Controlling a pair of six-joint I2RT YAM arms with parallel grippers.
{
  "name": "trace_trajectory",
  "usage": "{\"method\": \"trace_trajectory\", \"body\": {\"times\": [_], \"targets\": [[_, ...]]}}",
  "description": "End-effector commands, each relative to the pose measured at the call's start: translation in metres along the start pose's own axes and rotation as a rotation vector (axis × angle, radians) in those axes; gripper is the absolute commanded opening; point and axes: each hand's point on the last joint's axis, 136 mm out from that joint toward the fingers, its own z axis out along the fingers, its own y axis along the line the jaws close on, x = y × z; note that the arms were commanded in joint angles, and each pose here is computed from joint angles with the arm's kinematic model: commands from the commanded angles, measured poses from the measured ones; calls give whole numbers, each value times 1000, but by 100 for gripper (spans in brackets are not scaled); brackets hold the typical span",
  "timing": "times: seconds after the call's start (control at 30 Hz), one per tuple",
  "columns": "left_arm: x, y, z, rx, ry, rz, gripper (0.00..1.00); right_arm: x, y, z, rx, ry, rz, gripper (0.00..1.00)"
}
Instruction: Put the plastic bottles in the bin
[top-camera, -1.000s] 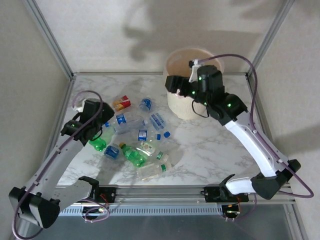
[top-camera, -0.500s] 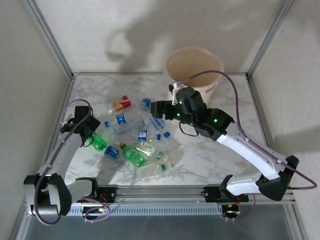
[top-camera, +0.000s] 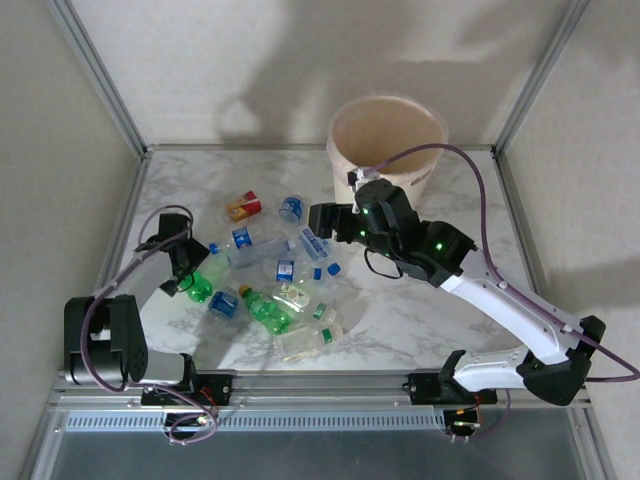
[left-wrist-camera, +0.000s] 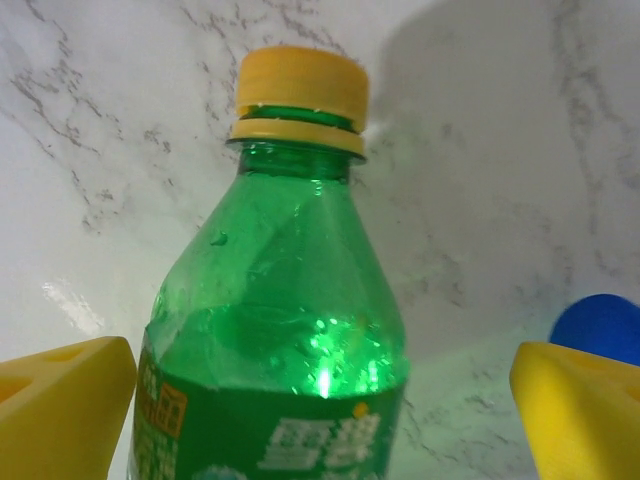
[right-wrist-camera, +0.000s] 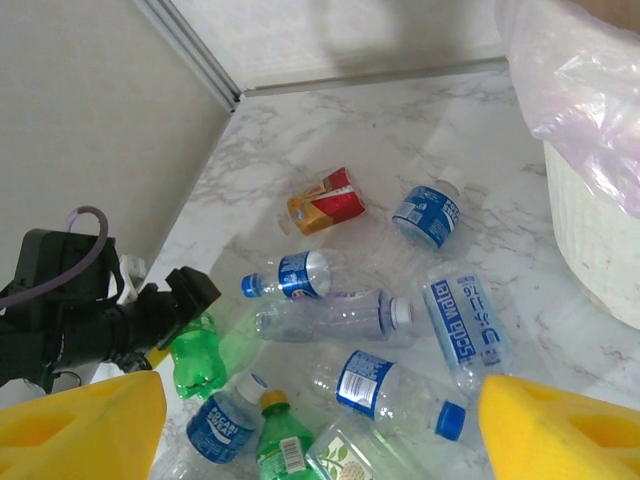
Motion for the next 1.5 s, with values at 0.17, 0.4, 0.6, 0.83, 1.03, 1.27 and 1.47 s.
{"method": "trace_trajectory", "body": {"times": [0.17, 0.4, 0.6, 0.83, 1.03, 1.27, 1.47], "targets": [[6, 13, 23, -71, 17, 40, 94, 6, -7, 0, 48, 13, 1, 85], [11, 12, 31, -73, 49, 71, 80, 15, -12, 0, 46, 15, 44, 84], [9, 8, 23, -37, 32, 72, 71, 17, -8, 5, 38, 38, 44, 82], [-6, -20, -14, 100, 4, 65, 64, 12, 8, 4, -22, 25, 56, 82], [-19, -56, -66, 298, -2, 36, 61, 13, 17, 5, -44, 39, 44, 81], [-1, -142, -170, 780, 93, -12, 62, 32, 55, 20, -222, 136, 41, 86], [44, -212, -272, 1084, 174, 63, 63, 32, 84, 26, -305, 169, 8, 90]]}}
